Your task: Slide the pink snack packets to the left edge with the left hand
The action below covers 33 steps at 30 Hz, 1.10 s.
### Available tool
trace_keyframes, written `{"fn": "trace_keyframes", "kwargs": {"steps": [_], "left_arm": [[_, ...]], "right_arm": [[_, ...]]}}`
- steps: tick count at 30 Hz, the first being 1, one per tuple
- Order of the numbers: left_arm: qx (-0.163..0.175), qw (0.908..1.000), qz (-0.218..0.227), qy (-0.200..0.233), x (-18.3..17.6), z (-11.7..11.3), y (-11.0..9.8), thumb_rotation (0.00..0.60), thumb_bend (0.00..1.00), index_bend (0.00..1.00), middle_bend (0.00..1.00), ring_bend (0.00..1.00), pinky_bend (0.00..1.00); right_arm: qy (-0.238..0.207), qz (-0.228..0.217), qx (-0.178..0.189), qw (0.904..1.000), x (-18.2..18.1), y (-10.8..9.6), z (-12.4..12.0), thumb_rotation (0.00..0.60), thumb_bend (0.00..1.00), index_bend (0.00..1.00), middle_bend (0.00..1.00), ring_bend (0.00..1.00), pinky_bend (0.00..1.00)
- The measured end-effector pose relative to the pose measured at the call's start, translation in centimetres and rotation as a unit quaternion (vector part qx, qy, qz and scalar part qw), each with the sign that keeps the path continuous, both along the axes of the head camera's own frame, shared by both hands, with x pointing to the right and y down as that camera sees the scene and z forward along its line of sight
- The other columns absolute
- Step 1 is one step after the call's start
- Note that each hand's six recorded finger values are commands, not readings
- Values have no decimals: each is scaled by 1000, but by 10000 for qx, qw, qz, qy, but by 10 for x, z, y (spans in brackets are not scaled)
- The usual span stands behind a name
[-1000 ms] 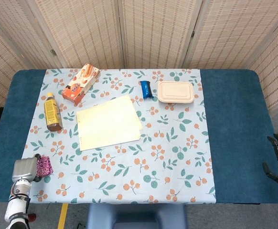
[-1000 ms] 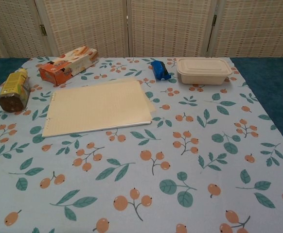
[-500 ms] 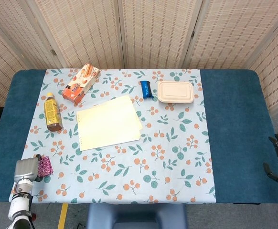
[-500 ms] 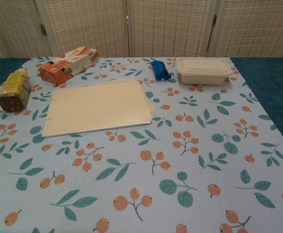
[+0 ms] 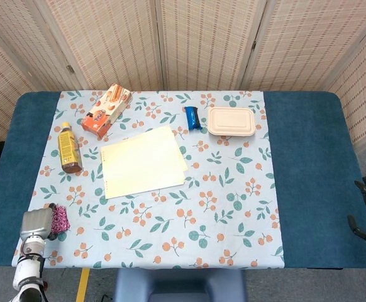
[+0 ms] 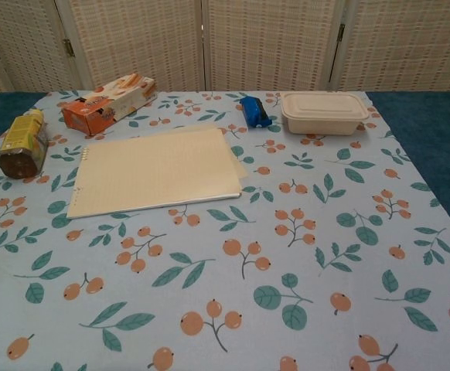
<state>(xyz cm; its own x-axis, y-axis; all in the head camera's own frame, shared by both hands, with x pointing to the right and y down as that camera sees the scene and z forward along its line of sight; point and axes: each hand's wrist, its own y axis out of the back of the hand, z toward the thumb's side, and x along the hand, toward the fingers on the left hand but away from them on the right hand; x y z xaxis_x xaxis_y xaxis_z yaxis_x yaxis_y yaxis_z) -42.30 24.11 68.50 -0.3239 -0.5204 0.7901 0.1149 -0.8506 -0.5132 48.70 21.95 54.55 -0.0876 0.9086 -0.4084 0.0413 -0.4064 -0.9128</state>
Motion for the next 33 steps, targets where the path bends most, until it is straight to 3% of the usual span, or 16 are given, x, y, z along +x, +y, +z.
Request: {"fn": "trace_keyframes", "kwargs": {"steps": [16, 23, 26, 29, 33], "left_arm": [[-2, 10000, -51, 68, 4, -1, 0, 600, 294, 117, 992, 889, 908], [376, 9984, -171, 376, 5, -17, -13, 600, 293, 130, 965, 846, 907], [703, 9957, -166, 580, 7, -26, -23, 600, 296, 201, 848, 740, 905], [1155, 9902, -22, 781, 9, -37, -35, 600, 314, 274, 690, 614, 841], [1806, 9776, 341, 1030, 14, -53, -50, 600, 320, 293, 455, 387, 590]], "right_arm": [[-2, 7, 21, 10000, 1, 0, -1, 600, 394, 95, 102, 138, 0], [1, -34, 62, 10000, -1, -2, -5, 600, 395, 95, 102, 139, 0], [-37, -86, 54, 9999, -4, -3, -5, 600, 394, 95, 102, 139, 0], [-88, -133, 30, 9999, -7, -4, -5, 600, 393, 95, 102, 120, 0], [-198, -207, -48, 9996, -11, -4, -2, 600, 394, 95, 92, 64, 0]]}}
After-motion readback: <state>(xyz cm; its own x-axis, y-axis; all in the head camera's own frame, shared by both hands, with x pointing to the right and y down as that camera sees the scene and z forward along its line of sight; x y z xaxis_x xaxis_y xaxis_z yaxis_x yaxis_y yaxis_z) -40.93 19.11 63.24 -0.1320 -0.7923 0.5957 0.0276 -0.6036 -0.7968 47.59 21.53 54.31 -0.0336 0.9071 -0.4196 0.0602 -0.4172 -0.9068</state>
